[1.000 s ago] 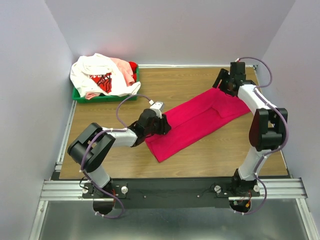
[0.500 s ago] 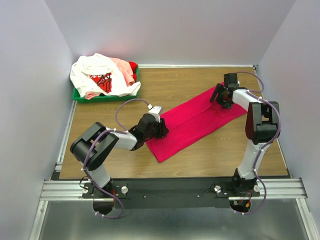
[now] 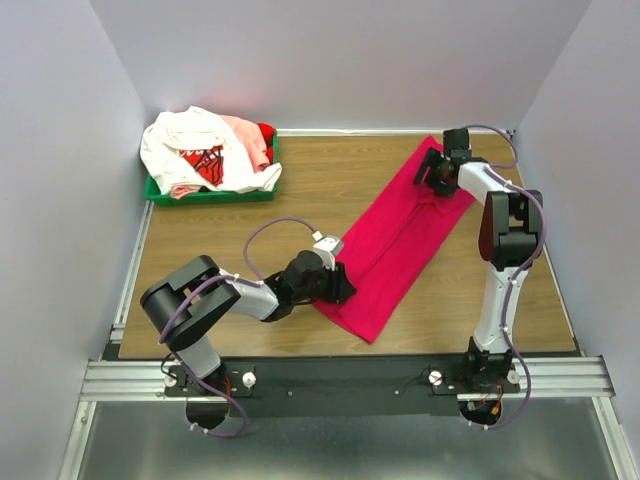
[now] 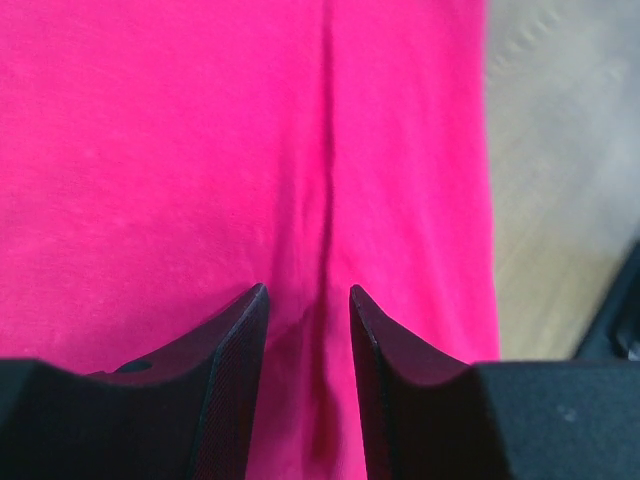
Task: Fold and stack the t-shirts
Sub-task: Fold the tshirt
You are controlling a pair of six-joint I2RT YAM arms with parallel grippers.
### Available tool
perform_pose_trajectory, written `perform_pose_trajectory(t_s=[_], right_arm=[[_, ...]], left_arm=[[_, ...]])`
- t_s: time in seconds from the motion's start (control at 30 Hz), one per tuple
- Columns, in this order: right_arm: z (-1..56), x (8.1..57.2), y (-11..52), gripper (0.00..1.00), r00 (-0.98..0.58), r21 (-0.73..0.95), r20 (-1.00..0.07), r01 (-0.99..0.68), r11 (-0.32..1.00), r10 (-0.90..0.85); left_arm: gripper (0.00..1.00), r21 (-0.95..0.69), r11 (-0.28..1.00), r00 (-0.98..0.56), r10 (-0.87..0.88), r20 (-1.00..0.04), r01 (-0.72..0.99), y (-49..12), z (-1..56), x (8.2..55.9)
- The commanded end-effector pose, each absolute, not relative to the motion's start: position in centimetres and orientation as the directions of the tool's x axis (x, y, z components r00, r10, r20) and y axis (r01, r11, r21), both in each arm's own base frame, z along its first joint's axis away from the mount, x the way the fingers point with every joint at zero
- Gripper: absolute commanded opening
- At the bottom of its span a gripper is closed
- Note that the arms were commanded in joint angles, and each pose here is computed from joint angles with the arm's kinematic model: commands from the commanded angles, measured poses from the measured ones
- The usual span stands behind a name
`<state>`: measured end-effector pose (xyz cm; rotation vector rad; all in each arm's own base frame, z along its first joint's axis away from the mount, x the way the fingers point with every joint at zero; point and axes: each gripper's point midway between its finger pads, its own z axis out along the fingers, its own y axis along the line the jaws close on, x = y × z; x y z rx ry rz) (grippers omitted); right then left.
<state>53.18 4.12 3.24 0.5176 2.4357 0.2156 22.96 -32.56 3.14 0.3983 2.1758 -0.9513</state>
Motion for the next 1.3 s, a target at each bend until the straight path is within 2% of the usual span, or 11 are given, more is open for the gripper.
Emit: perform_pose_trajectory(t_s=[0.0, 0.23, 0.57, 0.73, 0.93, 1.03, 1.1, 1.13, 1.2, 1.23, 1.27], right_arm=[[-1.7, 52.0, 7.0, 0.80, -0.831, 0.277, -0.429, 0.253, 0.927, 0.355], [-2.5, 54.3, 11.0, 0.81, -0.857, 0.271, -0.429, 0.177, 0.946, 0.283], [-2.4, 55.6, 16.4, 0.84, -0.869, 0.294, -0.450, 0.071, 0.953, 0.204], [0.7, 56.1, 18.1, 0.86, -0.848, 0.304, -0.501, 0.013, 0.952, 0.172], [8.6, 56.0, 18.1, 0.86, -0.778, 0.307, -0.604, -0.029, 0.951, 0.171], [13.6, 54.5, 17.1, 0.86, -0.729, 0.293, -0.661, -0.032, 0.956, 0.178], [13.8, 52.6, 16.0, 0.86, -0.732, 0.270, -0.656, 0.000, 0.963, 0.183], [16.6, 51.5, 15.6, 0.86, -0.702, 0.276, -0.686, -0.007, 0.961, 0.192], [17.5, 49.5, 14.9, 0.86, -0.689, 0.254, -0.697, 0.023, 0.967, 0.199], [15.1, 47.4, 13.9, 0.86, -0.723, 0.218, -0.663, 0.060, 0.974, 0.193], [17.0, 46.0, 13.7, 0.86, -0.698, 0.221, -0.688, 0.059, 0.974, 0.198]], left_arm=[[0.47, -0.586, 0.613, -0.793, 0.113, -0.598, 0.530, -33.4, 0.6, 17.4], [0.46, -0.646, 0.503, -0.799, 0.174, -0.575, 0.574, -36.2, 1.2, 14.4], [0.46, -0.645, 0.499, -0.792, 0.157, -0.590, 0.579, -37.0, 2.0, 14.4], [0.46, -0.640, 0.483, -0.771, 0.128, -0.623, 0.597, -37.2, 3.7, 14.8], [0.47, -0.606, 0.485, -0.725, 0.088, -0.683, 0.630, -37.2, 6.5, 15.8], [0.47, -0.570, 0.516, -0.695, 0.070, -0.716, 0.639, -36.7, 7.8, 16.7], [0.47, -0.524, 0.576, -0.679, 0.075, -0.730, 0.627, -35.8, 7.7, 17.6], [0.47, -0.512, 0.589, -0.667, 0.063, -0.743, 0.626, -35.7, 8.4, 18.0], [0.47, -0.468, 0.655, -0.663, 0.068, -0.746, 0.593, -34.4, 7.9, 18.8], [0.47, -0.461, 0.659, -0.657, 0.067, -0.751, 0.594, -34.1, 8.4, 18.8], [0.47, -0.427, 0.708, -0.652, 0.063, -0.755, 0.562, -33.1, 8.0, 19.5]])
